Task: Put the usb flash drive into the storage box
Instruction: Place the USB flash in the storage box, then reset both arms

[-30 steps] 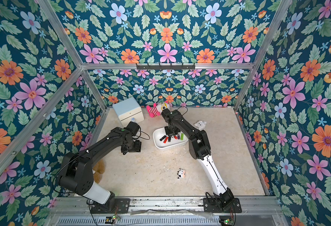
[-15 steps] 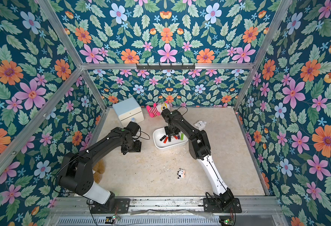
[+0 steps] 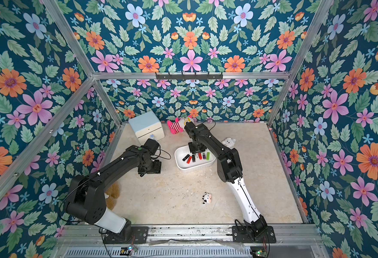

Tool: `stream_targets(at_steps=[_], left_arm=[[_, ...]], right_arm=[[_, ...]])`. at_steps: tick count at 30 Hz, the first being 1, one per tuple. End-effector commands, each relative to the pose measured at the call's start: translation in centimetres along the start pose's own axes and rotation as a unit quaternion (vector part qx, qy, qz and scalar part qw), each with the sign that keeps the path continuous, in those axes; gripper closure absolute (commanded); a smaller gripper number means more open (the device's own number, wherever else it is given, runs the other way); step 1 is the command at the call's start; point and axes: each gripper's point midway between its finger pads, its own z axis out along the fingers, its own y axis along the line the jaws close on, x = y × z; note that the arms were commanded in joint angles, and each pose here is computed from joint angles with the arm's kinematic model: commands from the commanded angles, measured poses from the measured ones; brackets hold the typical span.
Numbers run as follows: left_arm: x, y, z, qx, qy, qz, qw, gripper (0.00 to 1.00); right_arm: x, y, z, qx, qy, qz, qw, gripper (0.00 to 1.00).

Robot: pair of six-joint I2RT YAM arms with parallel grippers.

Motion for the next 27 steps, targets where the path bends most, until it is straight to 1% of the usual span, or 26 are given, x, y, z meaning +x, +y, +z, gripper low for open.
stream_targets(at_steps=[1,3,4,7,9,10,11,12,15,17,19,21,23,24,25,27], left_arm=[[-0.3,0.5,-0.8,-0.009,-0.015,-0.001,1.000,0.17],[-0.8,0.8,-1.6,-0.014,-0.033,-0.001,0.999,0.04],[-1.3,1.1,-2.1,-0.018,-0.045,-0.002,0.999,0.01],[-2.3,1.6,-3.7,-0.030,-0.072,0.002,0.997,0.01],[-2.7,2.4,-4.7,-0.052,-0.085,0.005,0.995,0.01],[-2.9,3.0,-5.2,-0.065,-0.097,0.005,0.993,0.01],[-3.3,3.8,-5.9,-0.082,-0.116,0.003,0.990,0.00],[-3.6,4.7,-6.6,-0.102,-0.138,-0.002,0.985,0.01],[-4.8,6.8,-9.3,-0.139,-0.243,-0.011,0.960,0.01],[-5.1,7.4,-11.5,-0.136,-0.319,0.013,0.938,0.00],[-4.6,7.4,-12.4,-0.124,-0.375,0.042,0.918,0.00],[-3.8,8.2,-13.0,-0.126,-0.424,0.033,0.896,0.01],[-2.9,9.9,-13.3,-0.148,-0.468,-0.012,0.871,0.00],[-2.7,10.1,-13.4,-0.148,-0.485,-0.015,0.862,0.01],[-2.5,10.2,-13.5,-0.144,-0.506,-0.018,0.850,0.01],[-2.0,11.4,-13.7,-0.161,-0.538,-0.052,0.825,0.01]], right_arm=[[0.2,-0.3,-2.8,0.014,-0.016,-0.003,1.000,0.49],[0.9,-0.3,-4.7,0.025,-0.029,-0.006,0.999,0.41],[1.4,-0.4,-6.0,0.029,-0.037,-0.005,0.999,0.38],[3.2,-0.9,-8.5,0.045,-0.050,-0.007,0.998,0.28],[4.7,-1.5,-9.8,0.051,-0.057,0.003,0.997,0.17],[5.4,-2.0,-10.5,0.051,-0.062,0.012,0.997,0.06],[6.3,-2.4,-10.9,0.049,-0.068,0.016,0.996,0.01],[6.9,-2.6,-11.3,0.044,-0.077,0.018,0.996,0.00],[8.7,-4.8,-13.1,0.063,-0.119,0.040,0.990,0.00],[9.9,-7.2,-15.0,0.089,-0.166,0.059,0.980,0.00],[10.9,-9.2,-16.1,0.113,-0.206,0.075,0.969,0.00],[12.0,-11.4,-17.6,0.127,-0.247,0.099,0.955,0.00],[13.2,-14.2,-18.7,0.147,-0.294,0.133,0.935,0.01],[13.7,-15.3,-19.3,0.156,-0.320,0.145,0.923,0.00],[14.1,-16.4,-20.0,0.168,-0.355,0.158,0.906,0.00],[15.3,-18.4,-21.3,0.183,-0.419,0.189,0.869,0.00]])
